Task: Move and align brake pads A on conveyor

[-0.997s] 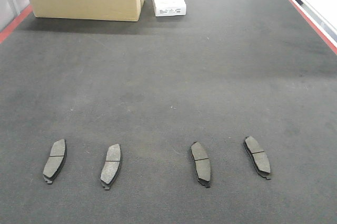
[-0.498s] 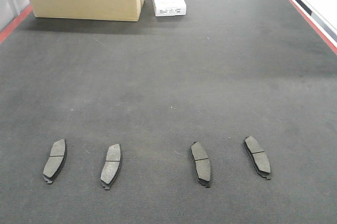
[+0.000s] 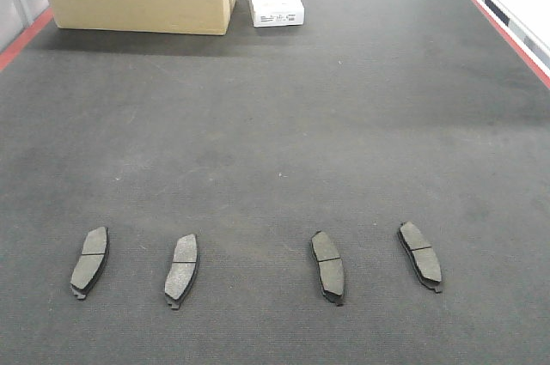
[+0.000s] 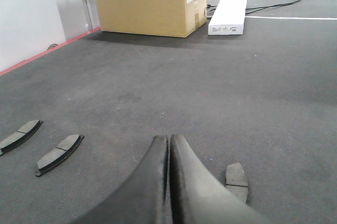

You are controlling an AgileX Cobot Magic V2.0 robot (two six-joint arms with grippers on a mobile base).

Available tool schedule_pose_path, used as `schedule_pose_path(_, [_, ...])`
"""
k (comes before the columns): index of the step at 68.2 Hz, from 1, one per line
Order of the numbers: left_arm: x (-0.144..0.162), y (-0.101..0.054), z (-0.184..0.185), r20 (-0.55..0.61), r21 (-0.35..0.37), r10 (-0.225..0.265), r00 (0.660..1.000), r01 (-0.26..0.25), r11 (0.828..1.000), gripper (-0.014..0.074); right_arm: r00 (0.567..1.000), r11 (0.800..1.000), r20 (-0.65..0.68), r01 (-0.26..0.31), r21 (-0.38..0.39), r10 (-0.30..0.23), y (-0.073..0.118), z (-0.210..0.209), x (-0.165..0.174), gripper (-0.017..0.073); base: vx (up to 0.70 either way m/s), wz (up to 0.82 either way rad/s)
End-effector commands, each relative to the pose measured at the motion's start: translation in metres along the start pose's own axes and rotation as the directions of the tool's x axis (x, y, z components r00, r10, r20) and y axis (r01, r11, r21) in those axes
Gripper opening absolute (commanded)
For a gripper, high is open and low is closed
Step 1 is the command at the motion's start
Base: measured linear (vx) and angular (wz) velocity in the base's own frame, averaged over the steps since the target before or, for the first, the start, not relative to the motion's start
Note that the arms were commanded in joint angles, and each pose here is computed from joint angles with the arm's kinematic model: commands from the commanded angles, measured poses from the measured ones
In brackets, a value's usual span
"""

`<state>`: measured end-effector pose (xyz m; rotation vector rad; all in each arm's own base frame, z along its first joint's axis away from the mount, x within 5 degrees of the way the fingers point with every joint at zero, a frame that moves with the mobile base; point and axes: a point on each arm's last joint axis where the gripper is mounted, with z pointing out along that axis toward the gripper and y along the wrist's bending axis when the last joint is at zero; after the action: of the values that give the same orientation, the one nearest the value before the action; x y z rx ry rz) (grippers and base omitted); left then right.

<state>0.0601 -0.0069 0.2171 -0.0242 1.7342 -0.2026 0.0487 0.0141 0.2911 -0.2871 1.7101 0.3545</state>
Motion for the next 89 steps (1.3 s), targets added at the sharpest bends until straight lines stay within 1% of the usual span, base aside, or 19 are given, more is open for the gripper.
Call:
schedule_pose_path(1, [-0.004, 0.003, -0.005, 0.141, -0.040, -0.011, 0.990, 0.016, 0.999, -0.0006, 0.997, 1.000, 0.082, 0.015, -0.019, -0.013, 0.002, -0.002, -0.014, -0.0012, 0.00, 0.00])
schedule_pose_path(3, [0.000, 0.004, -0.005, 0.152, -0.060, -0.012, 0.988, 0.021, 0.998, -0.0006, 0.997, 1.000, 0.082, 0.015, -0.019, -0.013, 0.002, -0.002, -0.014, -0.0012, 0.00, 0.00])
schedule_pose_path(10, [0.017, 0.011, -0.003, 0.172, -0.130, -0.038, 0.984, 0.061, 0.990, -0.0006, 0.997, 1.000, 0.081, 0.015, -0.019, -0.013, 0.002, -0.002, -0.014, -0.0012, 0.00, 0.00])
schedule_pose_path(13, [0.023, 0.013, -0.001, 0.192, -0.142, -0.049, 0.980, 0.077, 0.987, -0.0006, 0.997, 1.000, 0.081, 0.015, -0.019, -0.013, 0.002, -0.002, -0.014, -0.0012, 0.00, 0.00])
schedule_pose_path(15, [0.025, 0.014, -0.001, 0.177, -0.153, -0.051, 0.983, 0.078, 0.985, -0.0006, 0.997, 1.000, 0.081, 0.015, -0.019, -0.013, 0.002, -0.002, -0.014, -0.0012, 0.00, 0.00])
schedule_pose_path(17, [0.024, 0.014, -0.001, 0.170, -0.158, -0.040, 0.985, 0.068, 0.985, -0.0006, 0.997, 1.000, 0.081, 0.015, -0.019, -0.013, 0.002, -0.002, -0.014, -0.0012, 0.00, 0.00])
schedule_pose_path(23, [0.024, 0.013, -0.001, 0.162, -0.157, 0.027, 0.986, -0.001, 0.988, -0.0006, 0.997, 1.000, 0.081, 0.015, -0.019, -0.013, 0.002, -0.002, -0.014, -0.0012, 0.00, 0.00])
schedule_pose_path(28, [0.024, 0.012, -0.001, 0.153, -0.148, 0.066, 0.986, -0.043, 0.988, -0.0006, 0.997, 1.000, 0.081, 0.015, -0.019, -0.013, 0.002, -0.002, -0.014, -0.0012, 0.00, 0.00])
schedule_pose_path(37, [0.024, 0.012, -0.001, 0.150, -0.152, 0.093, 0.984, -0.070, 0.986, -0.0006, 0.997, 1.000, 0.081, 0.015, -0.019, -0.013, 0.002, -0.002, -0.014, -0.0012, 0.00, 0.00])
schedule_pose_path(46, [0.023, 0.012, -0.001, 0.150, -0.162, 0.158, 0.976, -0.133, 0.978, -0.0006, 0.997, 1.000, 0.081, 0.015, -0.019, -0.013, 0.002, -0.002, -0.014, -0.0012, 0.00, 0.00])
schedule_pose_path(48, [0.023, 0.012, -0.001, 0.149, -0.163, 0.164, 0.975, -0.139, 0.977, -0.0006, 0.997, 1.000, 0.081, 0.015, -0.019, -0.013, 0.002, -0.002, -0.014, -0.0012, 0.00, 0.00])
schedule_pose_path(55, [0.023, 0.012, -0.001, 0.151, -0.160, 0.152, 0.977, -0.128, 0.979, -0.0006, 0.997, 1.000, 0.081, 0.015, -0.019, -0.013, 0.002, -0.002, -0.014, -0.0012, 0.00, 0.00])
schedule_pose_path(62, [0.024, 0.012, -0.001, 0.150, -0.151, 0.111, 0.982, -0.088, 0.985, -0.0006, 0.997, 1.000, 0.081, 0.015, -0.019, -0.013, 0.002, -0.002, -0.014, -0.0012, 0.00, 0.00])
schedule_pose_path(89, [0.024, 0.012, -0.001, 0.148, -0.151, 0.112, 0.983, -0.089, 0.985, -0.0006, 0.997, 1.000, 0.081, 0.015, -0.019, -0.013, 0.002, -0.002, -0.014, -0.0012, 0.00, 0.00])
